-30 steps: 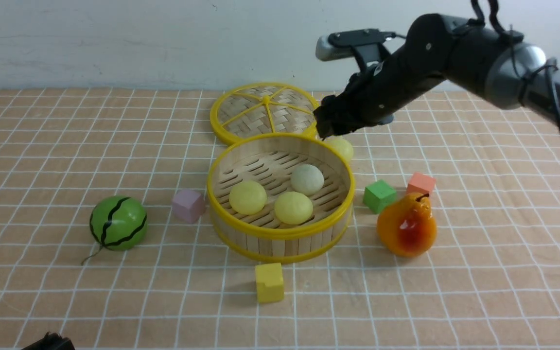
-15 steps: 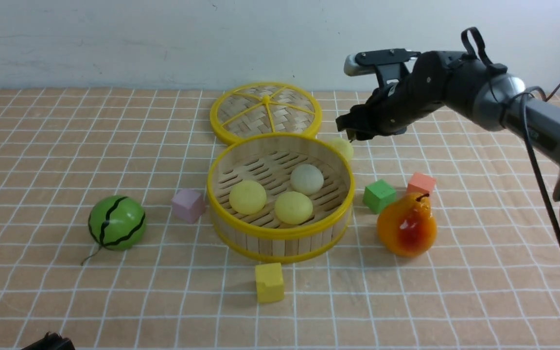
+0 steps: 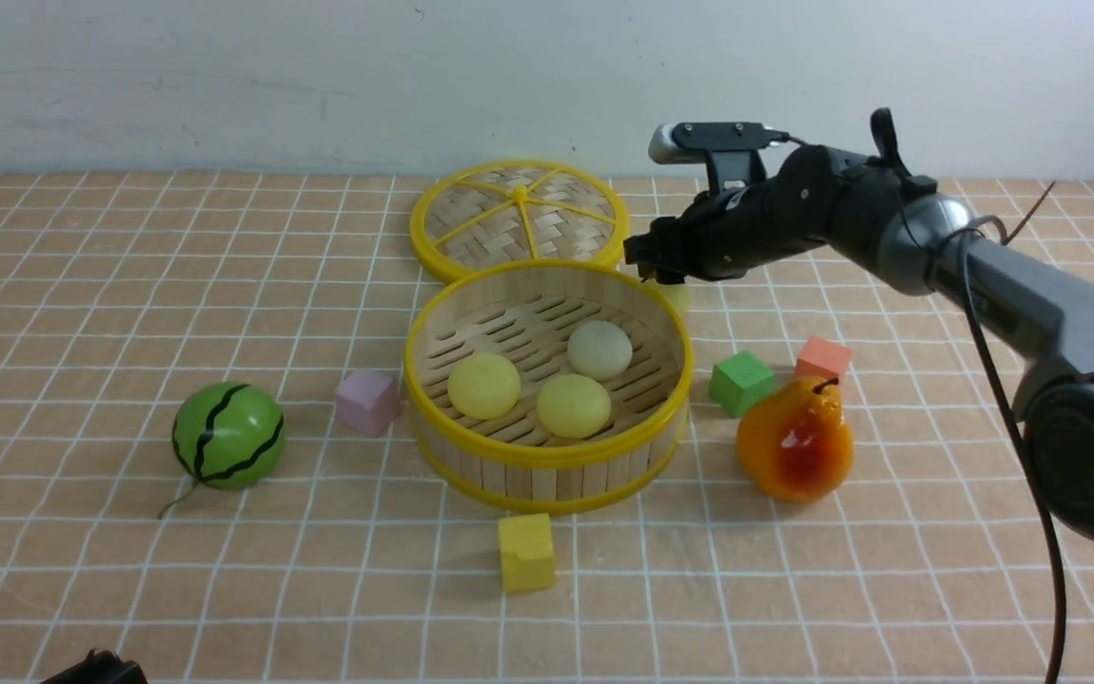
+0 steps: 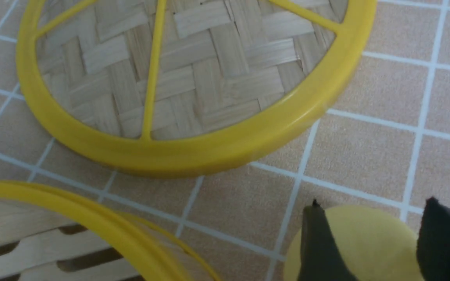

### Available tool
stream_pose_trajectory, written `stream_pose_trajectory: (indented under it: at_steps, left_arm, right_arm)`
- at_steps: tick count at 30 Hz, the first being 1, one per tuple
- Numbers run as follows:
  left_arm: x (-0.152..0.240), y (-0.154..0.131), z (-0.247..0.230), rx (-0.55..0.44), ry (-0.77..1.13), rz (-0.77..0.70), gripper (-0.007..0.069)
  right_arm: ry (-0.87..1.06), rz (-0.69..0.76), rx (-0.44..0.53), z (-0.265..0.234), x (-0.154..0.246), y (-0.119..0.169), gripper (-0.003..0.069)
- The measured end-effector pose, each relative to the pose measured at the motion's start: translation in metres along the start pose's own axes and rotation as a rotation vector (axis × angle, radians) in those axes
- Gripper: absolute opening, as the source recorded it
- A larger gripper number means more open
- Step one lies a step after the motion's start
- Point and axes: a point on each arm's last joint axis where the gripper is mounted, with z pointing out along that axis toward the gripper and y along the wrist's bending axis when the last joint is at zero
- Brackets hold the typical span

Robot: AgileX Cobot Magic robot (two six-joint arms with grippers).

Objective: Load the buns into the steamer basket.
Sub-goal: Use the right arm to grab a steamed stuffed bun

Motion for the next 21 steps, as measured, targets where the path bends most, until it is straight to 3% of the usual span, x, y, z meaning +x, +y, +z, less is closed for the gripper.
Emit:
stream_pose_trajectory:
  at_steps: [5,9,17,21]
  left_arm:
    - [0.000,0.000,0.000,0.000,0.000,0.000,0.0111]
    - [0.000,0.000,0.000,0.000,0.000,0.000,0.0113]
    - [0.000,0.000,0.000,0.000,0.000,0.000,0.0127]
    - [0.000,0.000,0.000,0.000,0.001,0.000,0.0128]
  right_arm:
    - [-0.016,0.000,0.007,0.007,0.004,-0.001,0.0345]
    - [-0.030,0.000,0.011,0.009,0.005,-0.002,0.0304]
    - [-0.027,-0.001,0.007,0.006,0.002,-0.001,0.0038]
    - [-0.012,-0.020,0.006,-0.007,-0.007,0.001,0.0003]
